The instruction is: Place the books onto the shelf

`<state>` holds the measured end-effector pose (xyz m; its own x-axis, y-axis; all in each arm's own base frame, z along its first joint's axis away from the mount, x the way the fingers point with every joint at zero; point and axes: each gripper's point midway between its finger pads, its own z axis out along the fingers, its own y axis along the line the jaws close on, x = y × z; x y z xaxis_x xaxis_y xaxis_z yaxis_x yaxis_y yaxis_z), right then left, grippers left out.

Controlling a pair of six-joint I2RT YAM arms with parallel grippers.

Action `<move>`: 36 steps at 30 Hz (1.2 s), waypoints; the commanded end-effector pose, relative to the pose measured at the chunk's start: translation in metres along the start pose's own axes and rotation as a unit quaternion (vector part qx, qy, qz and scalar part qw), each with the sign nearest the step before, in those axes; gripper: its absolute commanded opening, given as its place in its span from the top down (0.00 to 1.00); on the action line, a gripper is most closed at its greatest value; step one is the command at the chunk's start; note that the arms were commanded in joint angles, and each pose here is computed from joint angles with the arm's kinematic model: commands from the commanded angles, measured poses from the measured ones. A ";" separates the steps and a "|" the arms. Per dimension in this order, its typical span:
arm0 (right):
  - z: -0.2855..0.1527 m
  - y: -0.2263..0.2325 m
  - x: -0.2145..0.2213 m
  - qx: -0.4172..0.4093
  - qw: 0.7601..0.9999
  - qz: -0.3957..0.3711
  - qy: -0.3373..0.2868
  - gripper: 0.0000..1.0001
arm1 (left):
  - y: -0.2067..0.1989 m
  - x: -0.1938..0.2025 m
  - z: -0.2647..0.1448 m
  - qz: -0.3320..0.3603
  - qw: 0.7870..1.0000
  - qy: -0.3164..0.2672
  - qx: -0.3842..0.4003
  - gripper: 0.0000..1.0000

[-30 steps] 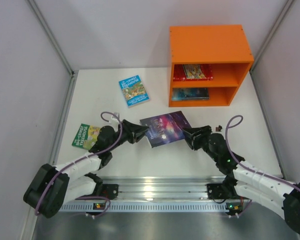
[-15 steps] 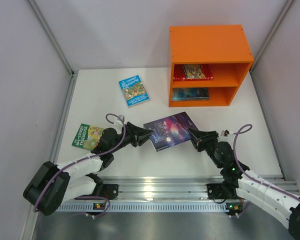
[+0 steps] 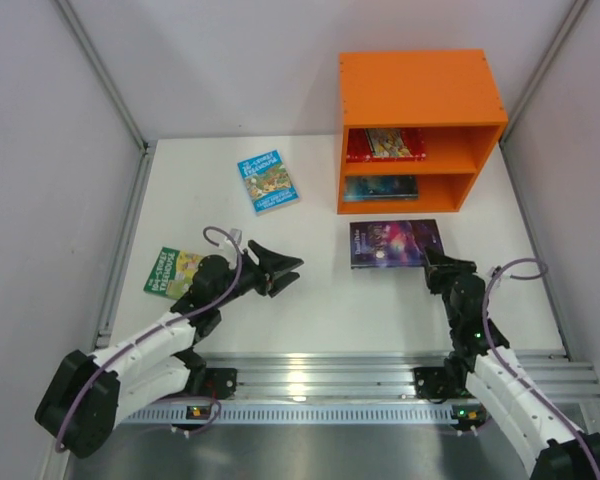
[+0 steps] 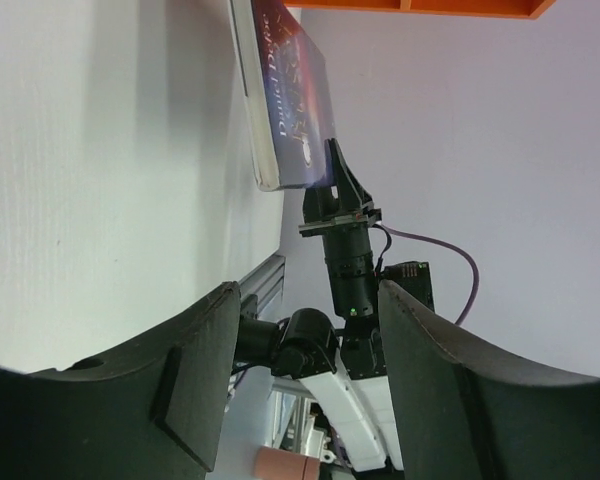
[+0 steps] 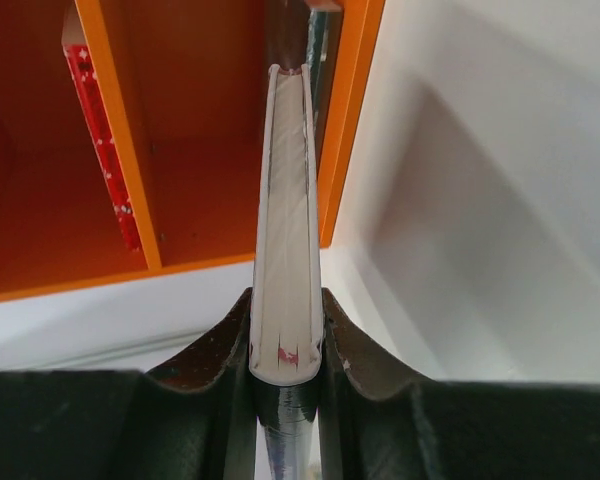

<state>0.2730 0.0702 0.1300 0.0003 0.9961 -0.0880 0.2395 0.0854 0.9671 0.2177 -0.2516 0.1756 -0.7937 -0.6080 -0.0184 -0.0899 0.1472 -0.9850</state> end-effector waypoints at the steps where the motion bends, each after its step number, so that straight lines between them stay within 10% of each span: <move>1: -0.005 0.076 -0.022 -0.118 0.993 0.026 -0.020 1.00 | -0.020 -0.007 -0.006 0.037 0.999 -0.022 0.013 0.37; 15: 0.017 0.106 -0.049 -0.184 0.982 0.004 -0.043 1.00 | -0.011 0.003 -0.026 0.075 0.997 -0.012 -0.019 0.02; 36: 0.066 0.151 -0.055 -0.266 0.962 0.001 -0.059 1.00 | -0.005 0.012 -0.043 0.077 0.997 -0.003 -0.016 0.02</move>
<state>0.3674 0.0349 0.1652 0.0526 0.9848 -0.1655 0.0460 0.1632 0.9855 0.1861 -0.2269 0.1873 -0.7902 -0.5925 -0.1566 -0.0051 0.2619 -0.9651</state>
